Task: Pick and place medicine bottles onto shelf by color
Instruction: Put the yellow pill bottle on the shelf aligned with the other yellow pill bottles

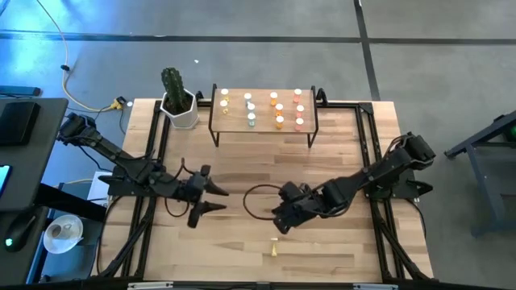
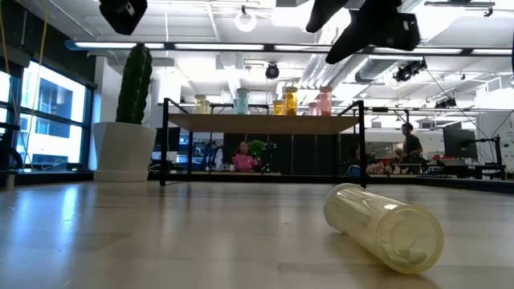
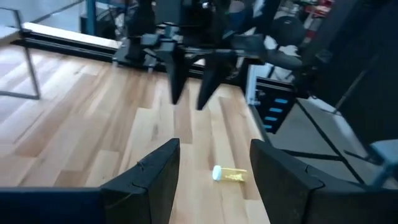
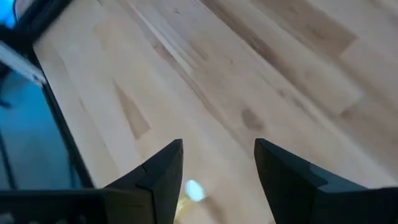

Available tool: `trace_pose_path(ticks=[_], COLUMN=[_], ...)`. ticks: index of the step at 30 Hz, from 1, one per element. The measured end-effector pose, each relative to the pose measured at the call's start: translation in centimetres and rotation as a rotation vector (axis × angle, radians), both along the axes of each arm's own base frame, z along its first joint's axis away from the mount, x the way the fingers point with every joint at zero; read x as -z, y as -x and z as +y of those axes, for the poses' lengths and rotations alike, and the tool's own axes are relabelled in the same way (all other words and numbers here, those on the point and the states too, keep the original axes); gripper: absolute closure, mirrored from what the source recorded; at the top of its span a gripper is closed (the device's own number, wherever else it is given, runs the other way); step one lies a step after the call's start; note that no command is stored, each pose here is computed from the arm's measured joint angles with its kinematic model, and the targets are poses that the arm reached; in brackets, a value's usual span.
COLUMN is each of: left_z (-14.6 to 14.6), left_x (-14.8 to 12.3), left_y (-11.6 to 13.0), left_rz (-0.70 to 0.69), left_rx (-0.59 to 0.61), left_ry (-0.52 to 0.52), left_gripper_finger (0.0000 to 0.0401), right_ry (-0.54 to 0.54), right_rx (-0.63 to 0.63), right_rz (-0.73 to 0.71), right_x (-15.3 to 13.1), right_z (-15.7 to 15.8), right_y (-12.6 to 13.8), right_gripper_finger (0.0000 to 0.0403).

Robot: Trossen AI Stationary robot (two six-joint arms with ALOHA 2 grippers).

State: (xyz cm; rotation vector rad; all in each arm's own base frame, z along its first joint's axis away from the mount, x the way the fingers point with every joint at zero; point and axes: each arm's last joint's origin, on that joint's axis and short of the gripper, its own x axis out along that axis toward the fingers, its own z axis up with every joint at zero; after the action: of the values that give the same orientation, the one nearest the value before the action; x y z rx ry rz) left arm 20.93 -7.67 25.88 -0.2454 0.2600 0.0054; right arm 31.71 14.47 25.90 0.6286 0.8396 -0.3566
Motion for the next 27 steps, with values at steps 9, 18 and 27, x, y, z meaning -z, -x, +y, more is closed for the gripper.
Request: trace_pose_path(ticks=[9,18,27], left_z=[0.3,0.5,0.6], left_x=[0.9,0.9,1.0], left_y=[0.1,0.2,0.2], left_rz=[0.074,0.072,0.071], left_rx=[-0.098,-0.171,-0.19], left_ry=[0.006,-0.039,-0.05], left_gripper_finger=[0.0217,0.0217,0.0217], right_ry=[-0.18,-0.294,-0.428], right_rx=[0.134,0.204,0.199], right_rz=[0.067,0.089,0.15], right_x=[1.9,4.3,7.0], right_z=[2.1,3.8,5.8], right_y=[0.1,-1.0,-1.8], right_gripper_finger=[0.0213,0.0213,0.0213])
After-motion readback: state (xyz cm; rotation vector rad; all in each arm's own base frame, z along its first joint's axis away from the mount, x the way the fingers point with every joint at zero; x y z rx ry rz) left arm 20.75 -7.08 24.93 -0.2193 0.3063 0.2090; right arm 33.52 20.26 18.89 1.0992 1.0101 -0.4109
